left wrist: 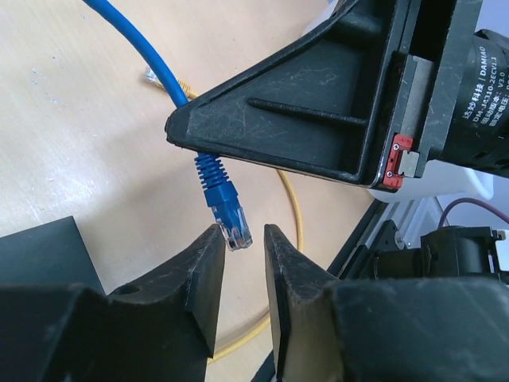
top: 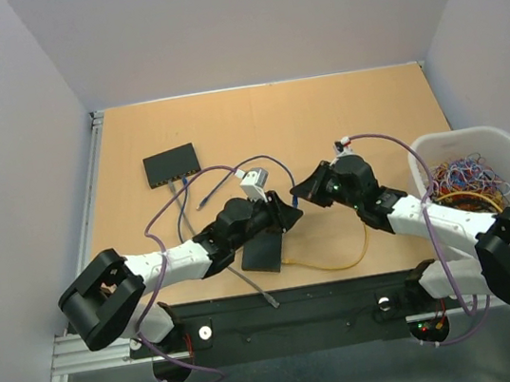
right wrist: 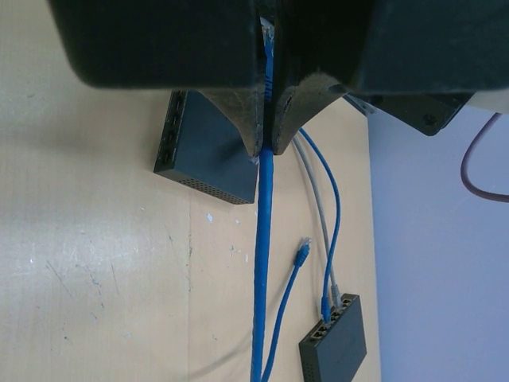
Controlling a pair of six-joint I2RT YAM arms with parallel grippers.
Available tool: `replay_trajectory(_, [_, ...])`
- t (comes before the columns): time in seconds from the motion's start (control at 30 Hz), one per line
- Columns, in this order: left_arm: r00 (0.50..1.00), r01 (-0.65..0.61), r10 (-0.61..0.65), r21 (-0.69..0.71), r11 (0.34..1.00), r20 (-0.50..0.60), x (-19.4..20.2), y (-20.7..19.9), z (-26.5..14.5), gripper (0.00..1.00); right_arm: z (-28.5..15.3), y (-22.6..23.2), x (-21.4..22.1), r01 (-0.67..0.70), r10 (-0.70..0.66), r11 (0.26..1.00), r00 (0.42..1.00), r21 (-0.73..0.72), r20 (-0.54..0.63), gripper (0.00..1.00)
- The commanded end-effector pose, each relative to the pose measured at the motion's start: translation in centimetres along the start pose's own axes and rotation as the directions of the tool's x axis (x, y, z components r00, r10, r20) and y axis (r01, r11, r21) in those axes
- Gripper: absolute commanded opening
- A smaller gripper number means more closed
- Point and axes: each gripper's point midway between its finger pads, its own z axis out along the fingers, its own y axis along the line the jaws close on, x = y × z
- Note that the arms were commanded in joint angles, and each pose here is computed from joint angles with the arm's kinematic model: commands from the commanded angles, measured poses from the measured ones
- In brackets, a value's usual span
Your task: Insert the plug into the switch port
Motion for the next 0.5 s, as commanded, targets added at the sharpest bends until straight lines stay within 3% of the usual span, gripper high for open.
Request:
replay_trajectory(0.0, [0.996, -0.028, 0.021, 0.083, 0.996, 0.083, -2.9, -2.9, 0.6, 0.35, -0.3, 1.9, 0.0, 0.001, 0.000, 0.996, 1.000, -0.087, 0.006, 0.00])
replay_trajectory(0.47, [0.987, -0.082, 0.077, 0.027, 0.996, 0.141, -5.3, -2.6, -0.3, 0.26, -1.3, 1.1, 1.3, -0.005, 0.003, 0.994, 1.000, -0.105, -0.021, 0.00])
